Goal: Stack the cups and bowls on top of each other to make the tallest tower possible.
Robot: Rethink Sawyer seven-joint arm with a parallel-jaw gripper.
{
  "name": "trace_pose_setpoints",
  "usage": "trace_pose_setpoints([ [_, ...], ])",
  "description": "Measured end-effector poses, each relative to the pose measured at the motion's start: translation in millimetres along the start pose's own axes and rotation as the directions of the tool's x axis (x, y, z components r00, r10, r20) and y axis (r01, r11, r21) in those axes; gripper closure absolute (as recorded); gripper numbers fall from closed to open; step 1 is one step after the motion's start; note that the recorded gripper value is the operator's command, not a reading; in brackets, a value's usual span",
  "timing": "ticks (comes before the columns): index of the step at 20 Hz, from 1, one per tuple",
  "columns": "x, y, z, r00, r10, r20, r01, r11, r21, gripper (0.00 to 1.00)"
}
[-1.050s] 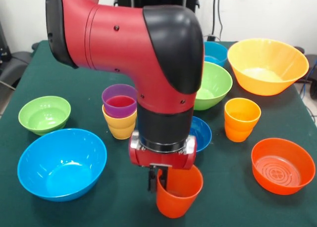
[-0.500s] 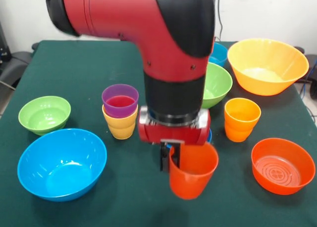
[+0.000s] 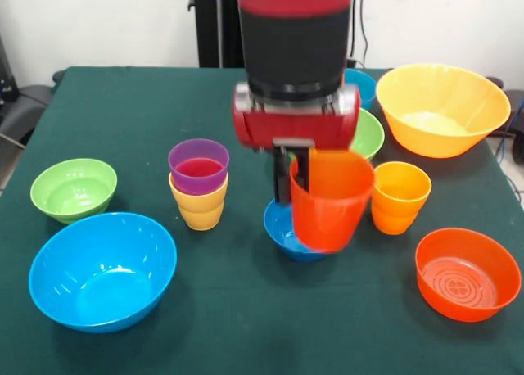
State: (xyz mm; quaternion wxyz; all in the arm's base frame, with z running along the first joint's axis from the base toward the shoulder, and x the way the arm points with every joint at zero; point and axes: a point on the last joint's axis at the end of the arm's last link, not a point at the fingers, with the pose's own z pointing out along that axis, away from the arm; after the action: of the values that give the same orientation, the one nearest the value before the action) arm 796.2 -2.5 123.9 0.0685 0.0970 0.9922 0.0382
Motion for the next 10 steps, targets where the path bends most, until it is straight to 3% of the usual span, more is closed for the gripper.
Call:
trace_pose_setpoints([
  [10, 41.1, -21.4, -75.0, 0.9988, 0.037, -0.033, -0.037, 0.9993, 0.006, 1.0],
])
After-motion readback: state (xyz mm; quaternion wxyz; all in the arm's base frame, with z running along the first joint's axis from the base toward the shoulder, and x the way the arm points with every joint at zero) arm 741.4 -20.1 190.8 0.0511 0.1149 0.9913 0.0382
